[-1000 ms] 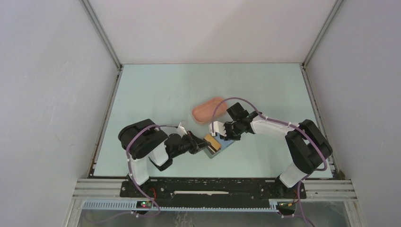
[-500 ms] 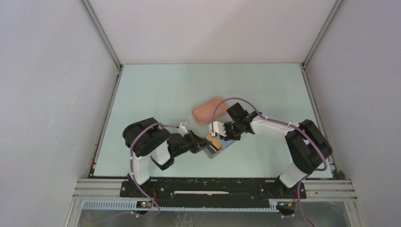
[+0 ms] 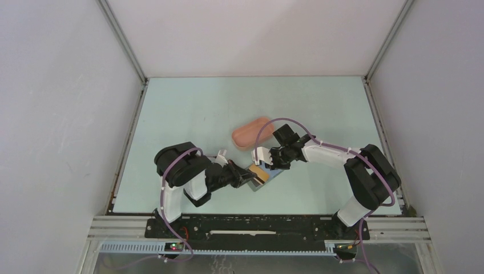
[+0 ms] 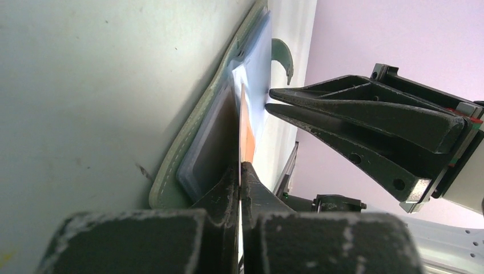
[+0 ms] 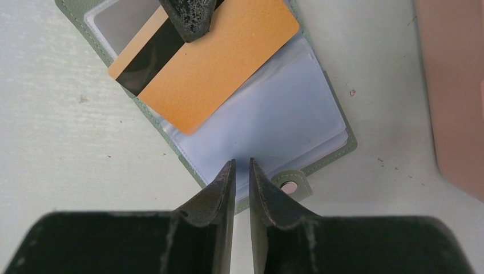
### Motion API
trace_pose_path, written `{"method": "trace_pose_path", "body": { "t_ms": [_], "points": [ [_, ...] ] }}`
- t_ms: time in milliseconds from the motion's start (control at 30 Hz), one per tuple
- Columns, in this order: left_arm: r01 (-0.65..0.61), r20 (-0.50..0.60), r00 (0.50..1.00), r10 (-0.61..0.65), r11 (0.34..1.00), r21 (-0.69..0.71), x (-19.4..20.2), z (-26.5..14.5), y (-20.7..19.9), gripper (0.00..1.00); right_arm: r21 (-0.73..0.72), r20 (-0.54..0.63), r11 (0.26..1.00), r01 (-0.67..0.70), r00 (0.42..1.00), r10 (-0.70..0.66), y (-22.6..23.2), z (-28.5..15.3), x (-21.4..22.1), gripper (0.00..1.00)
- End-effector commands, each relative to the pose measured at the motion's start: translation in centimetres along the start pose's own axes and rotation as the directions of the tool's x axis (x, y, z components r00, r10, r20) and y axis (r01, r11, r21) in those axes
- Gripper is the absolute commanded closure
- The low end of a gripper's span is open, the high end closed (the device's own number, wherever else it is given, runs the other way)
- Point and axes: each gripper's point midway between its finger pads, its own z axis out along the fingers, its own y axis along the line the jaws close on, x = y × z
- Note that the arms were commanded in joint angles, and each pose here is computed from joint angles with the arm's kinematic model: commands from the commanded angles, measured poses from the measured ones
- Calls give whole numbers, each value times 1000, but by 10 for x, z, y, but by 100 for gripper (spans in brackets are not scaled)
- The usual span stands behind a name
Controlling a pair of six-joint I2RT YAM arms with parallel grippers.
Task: Put the credit cards into the card holder
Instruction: Insert the credit card into the card holder.
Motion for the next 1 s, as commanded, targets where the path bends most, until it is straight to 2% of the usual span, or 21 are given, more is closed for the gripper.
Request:
{"method": "trace_pose_path", "body": {
  "t_ms": [0, 967],
  "points": [
    [13, 12, 1000, -13, 1000, 0, -1, 4, 1, 100, -2, -4, 1000, 14, 1000, -14, 1, -1, -5, 77],
    [32, -30, 999, -32, 999, -10, 4, 21, 4, 100, 11, 13, 999, 30, 999, -30, 0, -6, -14, 76]
  ]
}}
